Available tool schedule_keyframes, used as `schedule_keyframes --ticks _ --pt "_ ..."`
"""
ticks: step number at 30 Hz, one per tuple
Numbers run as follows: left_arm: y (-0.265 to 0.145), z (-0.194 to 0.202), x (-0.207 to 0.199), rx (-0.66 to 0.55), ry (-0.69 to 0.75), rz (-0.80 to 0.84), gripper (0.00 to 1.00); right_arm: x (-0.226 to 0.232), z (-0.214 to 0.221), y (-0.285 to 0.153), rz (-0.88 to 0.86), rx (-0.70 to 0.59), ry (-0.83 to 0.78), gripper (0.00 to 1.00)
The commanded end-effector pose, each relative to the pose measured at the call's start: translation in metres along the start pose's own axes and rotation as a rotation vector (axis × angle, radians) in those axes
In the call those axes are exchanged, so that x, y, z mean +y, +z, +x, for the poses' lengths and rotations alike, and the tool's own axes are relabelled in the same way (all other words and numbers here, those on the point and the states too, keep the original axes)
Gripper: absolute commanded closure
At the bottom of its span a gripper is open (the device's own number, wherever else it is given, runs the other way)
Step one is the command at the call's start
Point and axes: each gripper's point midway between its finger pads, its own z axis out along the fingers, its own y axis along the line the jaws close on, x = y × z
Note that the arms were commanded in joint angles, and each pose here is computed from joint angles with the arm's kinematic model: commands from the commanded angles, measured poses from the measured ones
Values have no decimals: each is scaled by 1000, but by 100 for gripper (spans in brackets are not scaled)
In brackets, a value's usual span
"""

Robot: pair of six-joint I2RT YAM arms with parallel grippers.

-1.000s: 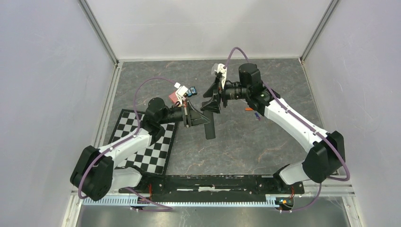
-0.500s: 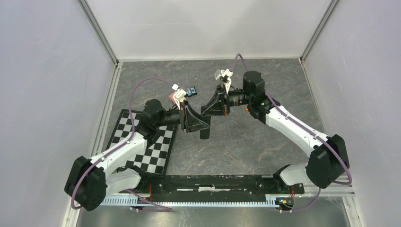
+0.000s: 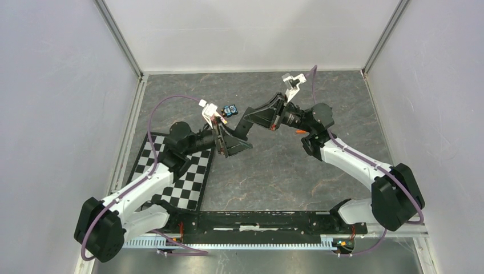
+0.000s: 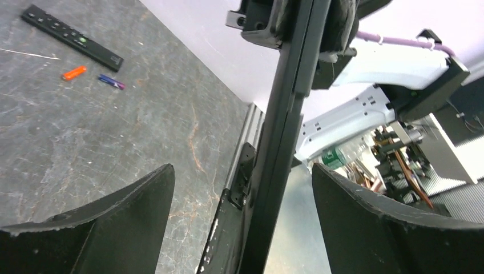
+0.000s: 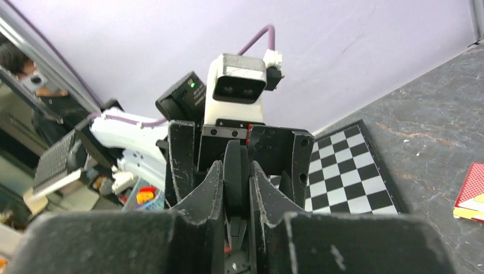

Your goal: Load the batteries into the remote control

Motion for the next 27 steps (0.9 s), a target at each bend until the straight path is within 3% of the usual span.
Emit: schedule_keyframes --ticks 1,7,14,27 --pt "-4 -25 -5 -111 14 -54 5 24 -42 -6 -20 -195 19 100" --pt "-4 -43 -35 -166 -66 50 6 18 -45 -24 35 -316 122 100" --pt "-4 -55 -21 -302 -197 44 6 8 -46 -57 63 -538 267 100" --pt "7 -53 -3 -326 -366 32 36 -20 -39 -77 169 -646 293 100"
